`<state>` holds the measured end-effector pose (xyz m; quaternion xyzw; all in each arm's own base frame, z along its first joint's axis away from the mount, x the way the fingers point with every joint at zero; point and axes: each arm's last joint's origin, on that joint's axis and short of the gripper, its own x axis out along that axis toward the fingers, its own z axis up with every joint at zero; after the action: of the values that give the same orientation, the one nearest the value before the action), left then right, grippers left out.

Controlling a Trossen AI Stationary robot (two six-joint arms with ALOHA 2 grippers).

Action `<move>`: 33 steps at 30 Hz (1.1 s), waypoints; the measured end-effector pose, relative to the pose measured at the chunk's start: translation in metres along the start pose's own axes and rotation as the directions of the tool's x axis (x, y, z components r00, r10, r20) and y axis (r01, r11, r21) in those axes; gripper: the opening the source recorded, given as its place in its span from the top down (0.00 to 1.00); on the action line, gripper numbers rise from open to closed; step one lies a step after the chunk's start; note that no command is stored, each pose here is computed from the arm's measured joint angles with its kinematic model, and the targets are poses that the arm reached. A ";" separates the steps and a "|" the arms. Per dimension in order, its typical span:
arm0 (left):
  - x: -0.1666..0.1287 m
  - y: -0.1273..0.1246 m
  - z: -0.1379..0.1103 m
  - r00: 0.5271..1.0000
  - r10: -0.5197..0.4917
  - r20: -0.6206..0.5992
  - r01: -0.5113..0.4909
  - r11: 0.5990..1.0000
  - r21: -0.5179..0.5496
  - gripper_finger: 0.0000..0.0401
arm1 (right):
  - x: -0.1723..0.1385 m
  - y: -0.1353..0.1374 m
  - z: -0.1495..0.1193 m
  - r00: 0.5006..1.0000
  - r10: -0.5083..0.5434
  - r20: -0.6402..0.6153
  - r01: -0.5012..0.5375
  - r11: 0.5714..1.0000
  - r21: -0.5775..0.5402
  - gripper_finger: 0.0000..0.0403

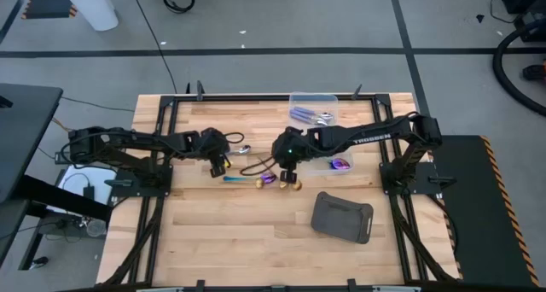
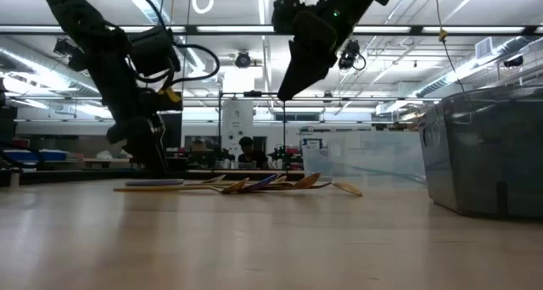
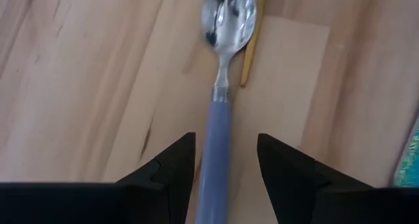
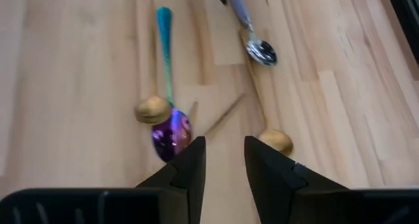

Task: Sort silverware by color (type)
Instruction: Put the violet spoon into the top transparent bin

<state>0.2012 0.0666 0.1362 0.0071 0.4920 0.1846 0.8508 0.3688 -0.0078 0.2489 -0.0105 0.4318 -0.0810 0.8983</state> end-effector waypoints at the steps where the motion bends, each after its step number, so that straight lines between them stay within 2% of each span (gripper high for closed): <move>1: 0.001 0.001 -0.003 1.000 0.003 0.001 -0.003 1.000 -0.014 0.57 | -0.001 0.004 0.001 1.000 0.001 0.008 -0.001 1.000 -0.002 0.72; 5: 0.006 0.005 -0.014 1.000 0.014 -0.016 -0.015 0.997 -0.077 0.57 | -0.003 0.018 0.001 1.000 0.017 0.025 -0.017 1.000 -0.022 0.72; 13: 0.012 0.010 -0.034 0.997 -0.060 -0.039 0.051 0.978 -0.202 0.59 | -0.006 0.033 0.000 0.999 0.042 0.034 -0.041 0.999 -0.034 0.72; 16: 0.013 0.008 -0.038 0.996 -0.075 -0.051 0.063 0.978 -0.201 0.67 | -0.006 0.036 0.000 0.998 0.049 0.035 -0.047 0.998 -0.040 0.72; 21: 0.012 0.005 -0.039 0.994 -0.085 -0.064 0.070 0.976 -0.207 0.85 | -0.007 0.040 -0.001 0.998 0.056 0.035 -0.055 0.998 -0.038 0.71; 29: 0.011 0.003 -0.035 0.994 -0.096 -0.041 0.082 0.960 -0.266 0.86 | -0.004 0.041 -0.003 0.999 0.053 0.011 -0.053 0.998 -0.035 0.72; 33: 0.004 -0.001 -0.028 0.992 -0.124 -0.004 0.118 0.957 -0.265 0.86 | -0.002 0.043 -0.007 1.000 -0.003 -0.015 0.001 0.992 -0.129 0.72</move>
<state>0.1802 0.0620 0.1186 -0.1385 0.4710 0.1964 0.8488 0.3682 0.0348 0.2422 -0.0684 0.4429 -0.0540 0.8923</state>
